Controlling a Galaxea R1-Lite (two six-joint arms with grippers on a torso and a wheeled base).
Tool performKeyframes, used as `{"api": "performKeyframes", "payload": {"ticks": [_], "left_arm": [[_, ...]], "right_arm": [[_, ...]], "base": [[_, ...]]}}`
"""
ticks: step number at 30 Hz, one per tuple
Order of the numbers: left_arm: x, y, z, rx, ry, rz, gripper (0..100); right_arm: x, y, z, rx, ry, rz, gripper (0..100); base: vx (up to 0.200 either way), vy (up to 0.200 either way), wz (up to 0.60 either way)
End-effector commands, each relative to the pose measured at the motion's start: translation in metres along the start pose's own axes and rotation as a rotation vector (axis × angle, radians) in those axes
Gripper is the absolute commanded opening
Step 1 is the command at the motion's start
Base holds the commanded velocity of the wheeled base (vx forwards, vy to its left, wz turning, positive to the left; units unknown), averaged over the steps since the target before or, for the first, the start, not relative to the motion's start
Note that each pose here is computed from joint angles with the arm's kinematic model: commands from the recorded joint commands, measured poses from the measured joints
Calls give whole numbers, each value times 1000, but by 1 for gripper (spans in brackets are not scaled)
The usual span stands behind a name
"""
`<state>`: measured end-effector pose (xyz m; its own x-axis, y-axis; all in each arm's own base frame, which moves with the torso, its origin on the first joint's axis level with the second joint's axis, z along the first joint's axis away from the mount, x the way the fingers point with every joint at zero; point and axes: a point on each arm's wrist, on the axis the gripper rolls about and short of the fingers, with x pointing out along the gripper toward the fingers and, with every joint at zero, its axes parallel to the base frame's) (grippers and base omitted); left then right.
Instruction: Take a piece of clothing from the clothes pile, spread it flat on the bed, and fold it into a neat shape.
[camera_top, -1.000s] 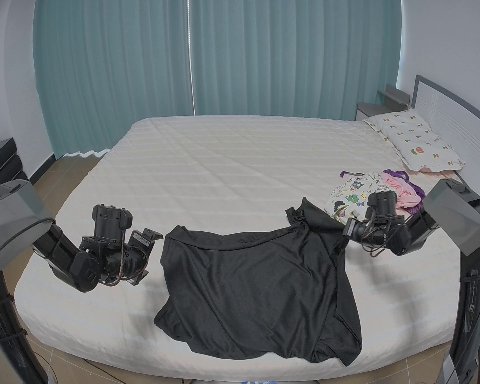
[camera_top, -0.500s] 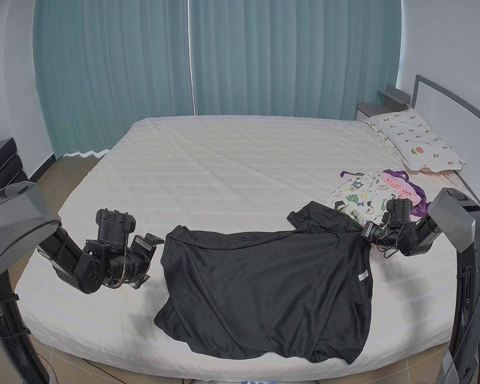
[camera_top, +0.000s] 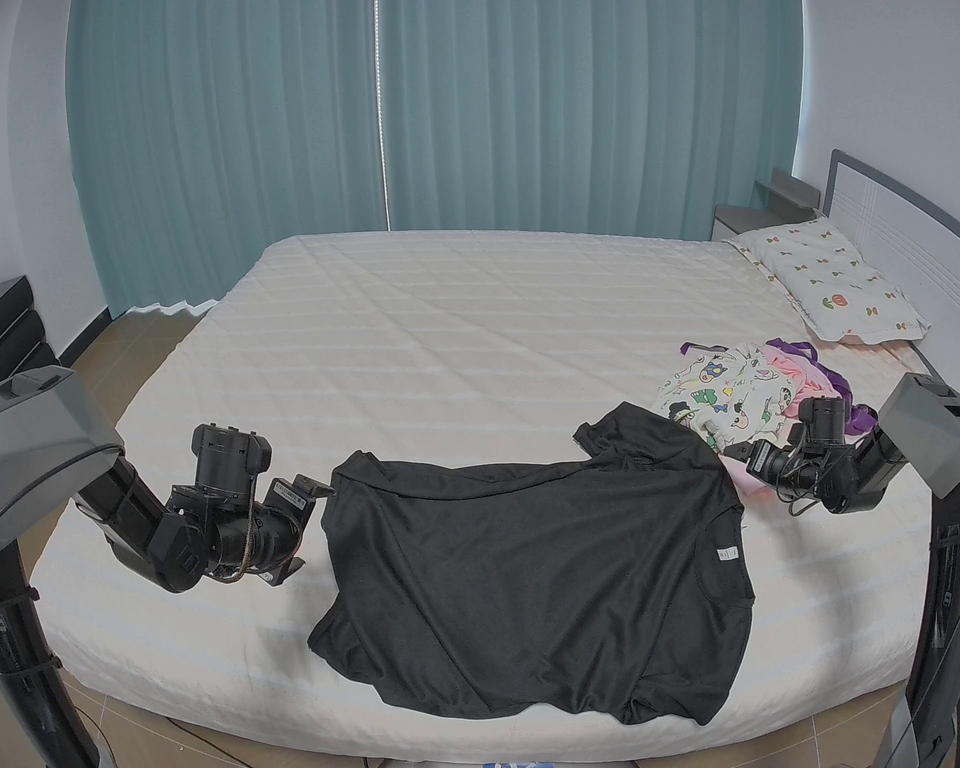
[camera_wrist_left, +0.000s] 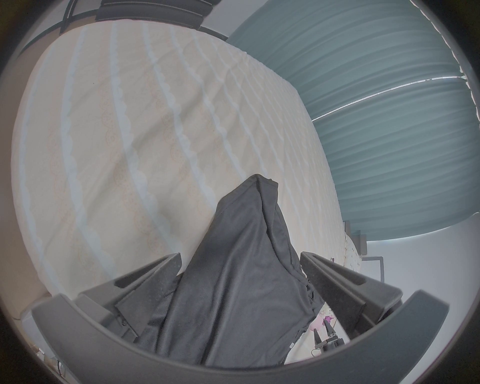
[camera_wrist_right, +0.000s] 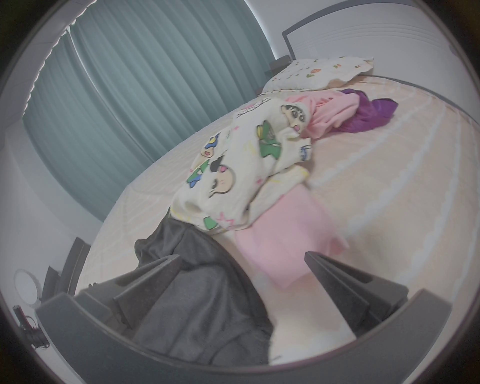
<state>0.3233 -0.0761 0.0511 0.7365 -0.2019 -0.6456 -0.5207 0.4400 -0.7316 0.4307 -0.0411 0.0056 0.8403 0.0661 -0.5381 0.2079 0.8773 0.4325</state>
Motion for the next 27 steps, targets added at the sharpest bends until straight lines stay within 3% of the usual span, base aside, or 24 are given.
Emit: {"api": "performKeyframes", "payload": {"ticks": [1, 10, 17, 23, 27], "left_arm": [[-2, 3, -2, -1, 15, 5, 100], [-12, 7, -4, 10, 46, 1, 100], [-36, 3, -7, 16, 96, -55, 100], [-39, 4, -10, 20, 109, -52, 100], [-40, 6, -17, 30, 125, -41, 100]], "right_arm": [[-23, 0, -3, -8, 22, 28, 100], [-73, -4, -38, 5, 167, 39, 100], [-101, -6, -49, 24, 183, 46, 100], [-125, -3, -52, 85, 201, 78, 100], [-139, -2, -61, 108, 225, 75, 100]], "base": [[0, 0, 0], [0, 0, 0], [0, 0, 0], [0, 0, 0], [-200, 0, 0]]}}
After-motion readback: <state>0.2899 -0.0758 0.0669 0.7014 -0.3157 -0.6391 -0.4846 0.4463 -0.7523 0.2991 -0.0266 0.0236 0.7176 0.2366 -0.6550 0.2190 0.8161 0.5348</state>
